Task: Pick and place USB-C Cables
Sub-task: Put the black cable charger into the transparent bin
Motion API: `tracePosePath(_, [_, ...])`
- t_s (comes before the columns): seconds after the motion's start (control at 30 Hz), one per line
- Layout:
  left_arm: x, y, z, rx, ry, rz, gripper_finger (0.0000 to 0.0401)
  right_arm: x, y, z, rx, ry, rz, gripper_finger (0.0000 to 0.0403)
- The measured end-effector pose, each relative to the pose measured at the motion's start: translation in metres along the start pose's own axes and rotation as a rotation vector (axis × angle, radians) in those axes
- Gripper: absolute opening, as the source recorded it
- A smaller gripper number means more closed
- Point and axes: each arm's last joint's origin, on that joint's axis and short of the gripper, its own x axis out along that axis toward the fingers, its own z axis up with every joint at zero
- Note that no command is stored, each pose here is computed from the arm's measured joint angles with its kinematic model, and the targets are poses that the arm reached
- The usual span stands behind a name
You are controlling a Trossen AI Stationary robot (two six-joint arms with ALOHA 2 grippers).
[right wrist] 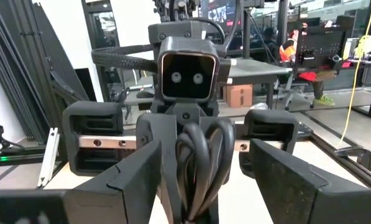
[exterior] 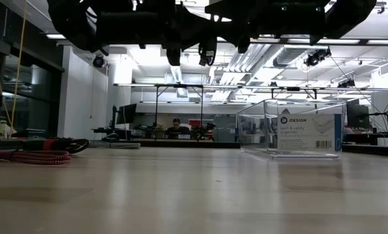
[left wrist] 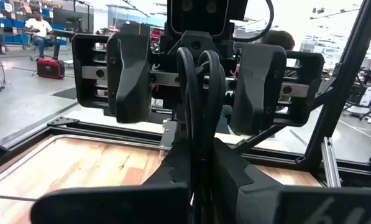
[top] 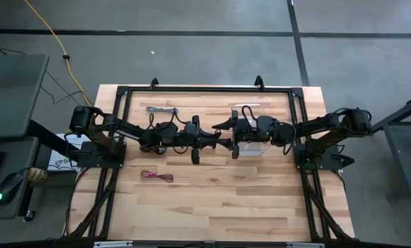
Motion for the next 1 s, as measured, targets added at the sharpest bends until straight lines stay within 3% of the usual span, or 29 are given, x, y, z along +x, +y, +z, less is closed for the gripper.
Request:
tracePosePath(0.23, [0.0,0.0,-0.0001,-0.003,0.001,0.0,0.0007,0.0,0.0,-0.0002,0.0,0.002,0.0,0.0234])
tracePosePath(0.33, [0.0,0.0,-0.0001,-0.003,0.001,0.0,0.0008,0.0001,0.0,0.0,0.008,0.001,0.0,0.0216])
tracePosePath(0.7, [-0.0001,0.0004,-0.0003,-0.025,0.002,0.003,0.0008,0.0001,0.0002,0.0,0.011,0.002,0.003,0.0018])
tracePosePath(0.9, [-0.0002,0.0004,-0.0004,-0.026,0.002,0.003,0.0023,0.0001,0.0,0.0,0.027,0.002,0.001,0.0032])
tracePosePath(1.0, [-0.0002,0.0004,-0.0004,-0.025,0.002,0.004,0.0039,0.0002,0.0,0.0001,0.026,0.001,0.001,0.0016])
